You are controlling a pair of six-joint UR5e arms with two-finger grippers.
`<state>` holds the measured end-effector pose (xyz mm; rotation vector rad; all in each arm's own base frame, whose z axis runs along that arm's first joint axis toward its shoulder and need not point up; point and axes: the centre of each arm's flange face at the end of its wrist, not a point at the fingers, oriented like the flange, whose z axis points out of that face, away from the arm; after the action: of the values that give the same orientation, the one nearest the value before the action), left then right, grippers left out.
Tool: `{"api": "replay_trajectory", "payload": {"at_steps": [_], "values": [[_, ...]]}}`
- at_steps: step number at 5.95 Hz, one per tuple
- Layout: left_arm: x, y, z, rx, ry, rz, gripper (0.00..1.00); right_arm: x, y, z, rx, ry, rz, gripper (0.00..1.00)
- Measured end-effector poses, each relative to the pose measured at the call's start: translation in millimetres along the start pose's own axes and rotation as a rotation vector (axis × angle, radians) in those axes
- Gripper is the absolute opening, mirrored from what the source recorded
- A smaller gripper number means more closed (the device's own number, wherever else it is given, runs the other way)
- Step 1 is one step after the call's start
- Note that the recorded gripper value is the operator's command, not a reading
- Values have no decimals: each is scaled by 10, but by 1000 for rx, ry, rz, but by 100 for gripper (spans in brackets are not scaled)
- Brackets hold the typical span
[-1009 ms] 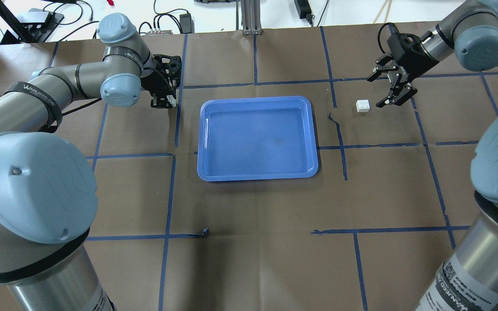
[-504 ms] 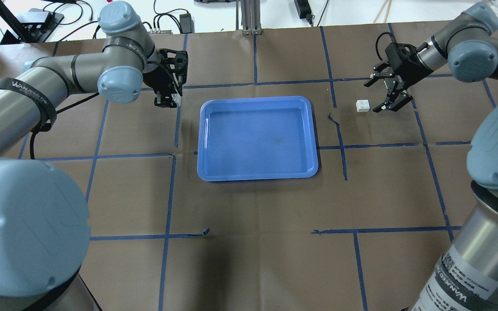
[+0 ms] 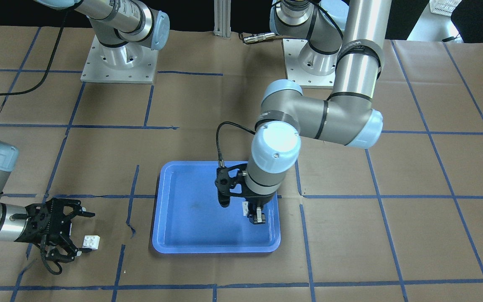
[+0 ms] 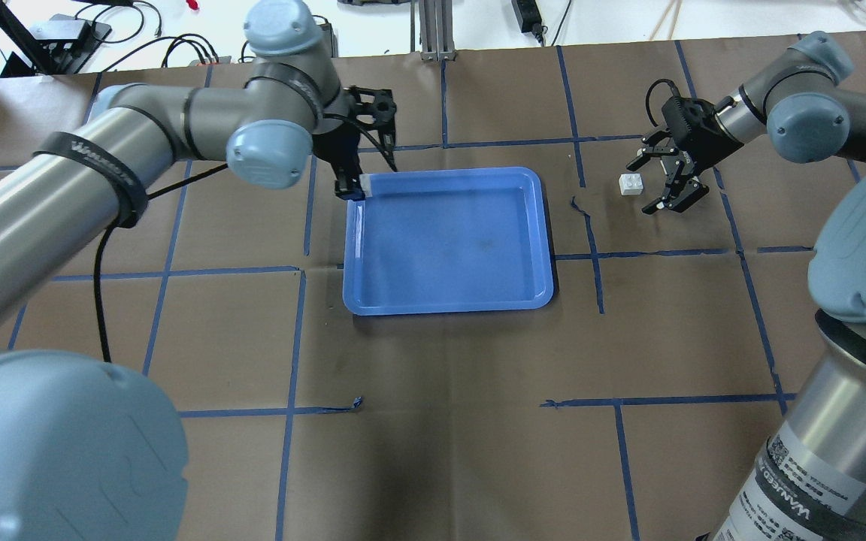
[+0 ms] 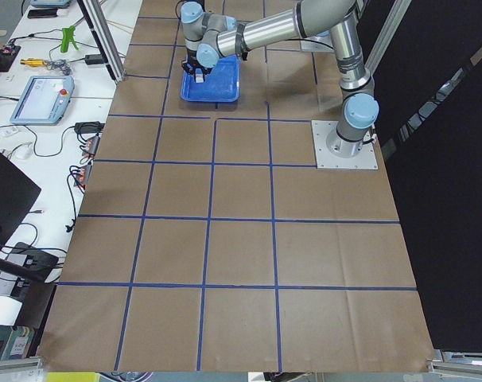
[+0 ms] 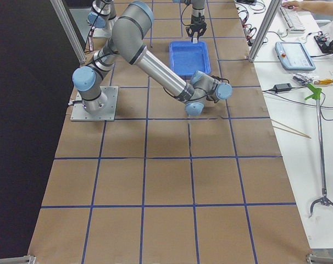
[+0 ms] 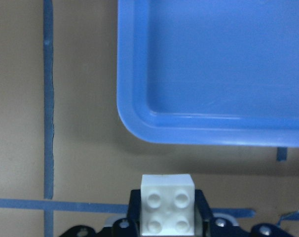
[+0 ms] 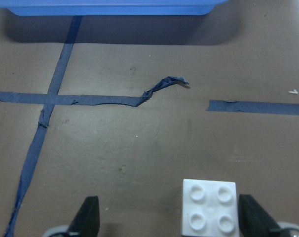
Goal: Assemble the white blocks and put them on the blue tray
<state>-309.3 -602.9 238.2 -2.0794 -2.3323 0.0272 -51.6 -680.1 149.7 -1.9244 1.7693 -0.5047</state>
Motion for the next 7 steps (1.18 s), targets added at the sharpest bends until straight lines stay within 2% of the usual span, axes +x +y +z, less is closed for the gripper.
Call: {"api": "replay_trajectory", "payload": {"at_steps": [1,2,3,4,5,6,7], "values": [[229,-230,270,-33,6,-26,5,14,-10,-19,1,6,1,61],[381,-328,483,-39,2,-28,6,33,-20,-48,-3,17,-4,48],[470,-366,597,-31,-14,-20,7,46,-22,-63,-9,27,-13,39],[503,-373,635,-25,-26,13,29,56,-22,-74,-16,35,-22,31],[507,-371,641,-23,-33,50,53,67,-24,-92,-24,43,-30,30],[512,-370,642,-23,-34,57,82,81,-35,-124,-29,49,-32,30],[513,-370,635,-23,-35,50,85,103,-79,-214,-39,61,-34,30]]}}
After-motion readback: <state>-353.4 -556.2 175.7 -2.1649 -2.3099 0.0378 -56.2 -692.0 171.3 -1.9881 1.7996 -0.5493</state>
